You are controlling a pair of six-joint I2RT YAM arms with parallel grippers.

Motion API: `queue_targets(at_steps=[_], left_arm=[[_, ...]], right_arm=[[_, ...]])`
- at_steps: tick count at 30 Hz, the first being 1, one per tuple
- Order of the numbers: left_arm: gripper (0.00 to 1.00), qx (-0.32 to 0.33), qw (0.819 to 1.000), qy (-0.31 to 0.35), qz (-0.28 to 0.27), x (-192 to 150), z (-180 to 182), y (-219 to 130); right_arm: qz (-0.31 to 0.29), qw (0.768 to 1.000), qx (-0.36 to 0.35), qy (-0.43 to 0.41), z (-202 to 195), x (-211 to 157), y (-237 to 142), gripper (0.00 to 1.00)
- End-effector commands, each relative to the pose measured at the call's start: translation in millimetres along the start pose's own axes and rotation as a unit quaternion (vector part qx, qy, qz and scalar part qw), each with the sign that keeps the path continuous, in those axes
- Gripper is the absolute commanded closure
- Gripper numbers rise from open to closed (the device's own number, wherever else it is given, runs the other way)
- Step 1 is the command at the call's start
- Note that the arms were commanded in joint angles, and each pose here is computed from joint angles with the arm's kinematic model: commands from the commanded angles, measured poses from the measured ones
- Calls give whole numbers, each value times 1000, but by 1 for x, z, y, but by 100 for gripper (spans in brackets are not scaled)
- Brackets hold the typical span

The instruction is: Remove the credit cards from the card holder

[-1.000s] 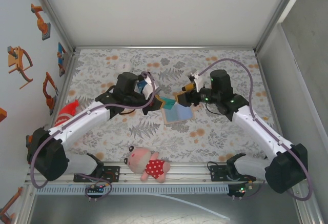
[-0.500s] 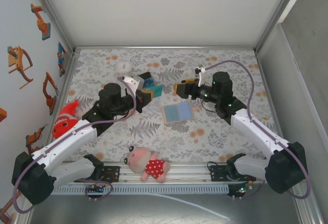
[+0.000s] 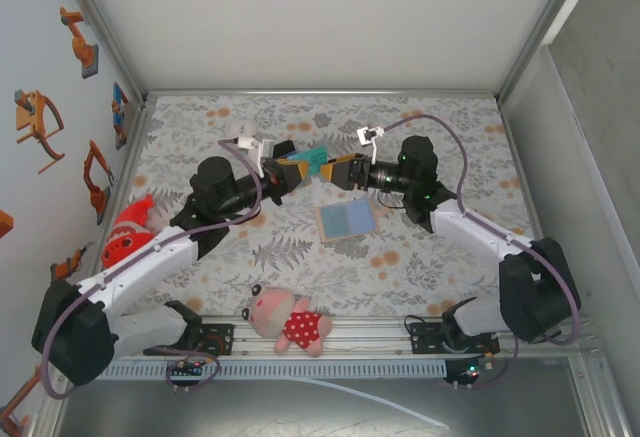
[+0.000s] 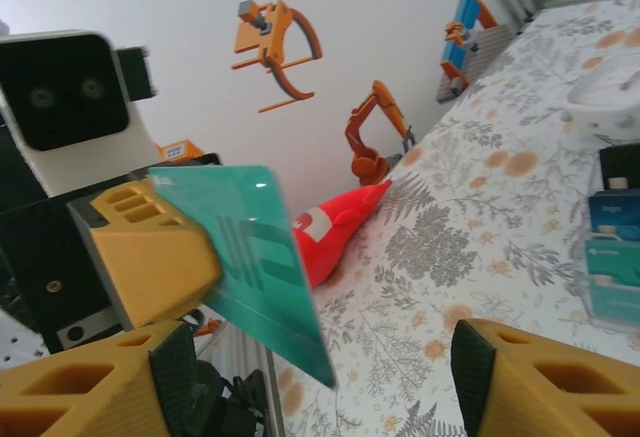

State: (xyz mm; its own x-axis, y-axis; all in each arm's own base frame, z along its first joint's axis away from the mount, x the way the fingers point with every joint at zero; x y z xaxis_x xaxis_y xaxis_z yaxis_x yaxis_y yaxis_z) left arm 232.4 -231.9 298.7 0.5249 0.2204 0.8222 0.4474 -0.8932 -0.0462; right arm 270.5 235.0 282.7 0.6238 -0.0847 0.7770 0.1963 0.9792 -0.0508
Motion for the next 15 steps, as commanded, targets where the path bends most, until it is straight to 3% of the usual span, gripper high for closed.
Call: queue_targets(at_steps=[1, 4, 9, 11, 15], left_arm=[[100, -57, 998, -10, -10, 11, -13, 4], [100, -74, 997, -18, -10, 11, -14, 8], [100, -78, 997, -22, -10, 9, -12, 11], [90, -74, 997, -22, -10, 10, -11, 9], [59, -54, 998, -9, -3, 13, -10, 1]], right_arm=[[-7, 998, 48, -36, 19, 17, 6, 38], [-1, 997, 59, -39, 22, 18, 10, 49], [4, 997, 67, -38, 24, 18, 12, 88], [5, 997, 67, -39, 25, 17, 11, 100], [12, 997, 64, -46, 26, 14, 9, 100]])
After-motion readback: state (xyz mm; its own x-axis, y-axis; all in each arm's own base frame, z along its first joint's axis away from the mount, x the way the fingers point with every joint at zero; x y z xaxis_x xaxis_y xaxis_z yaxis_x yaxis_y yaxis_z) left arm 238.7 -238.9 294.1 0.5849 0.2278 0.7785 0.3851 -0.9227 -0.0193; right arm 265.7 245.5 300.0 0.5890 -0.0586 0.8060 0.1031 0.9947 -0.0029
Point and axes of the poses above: each hand's point on the last joint's axis, 136 mm out from that joint toward the fingers, its own y axis out along the fingers, its own z axis along the line the jaws close on, x = y × z, the point moved 7 cm from there along -y, back along the fingers, and after that the axes turned 4 degrees about -y, right-handed, at the moved point
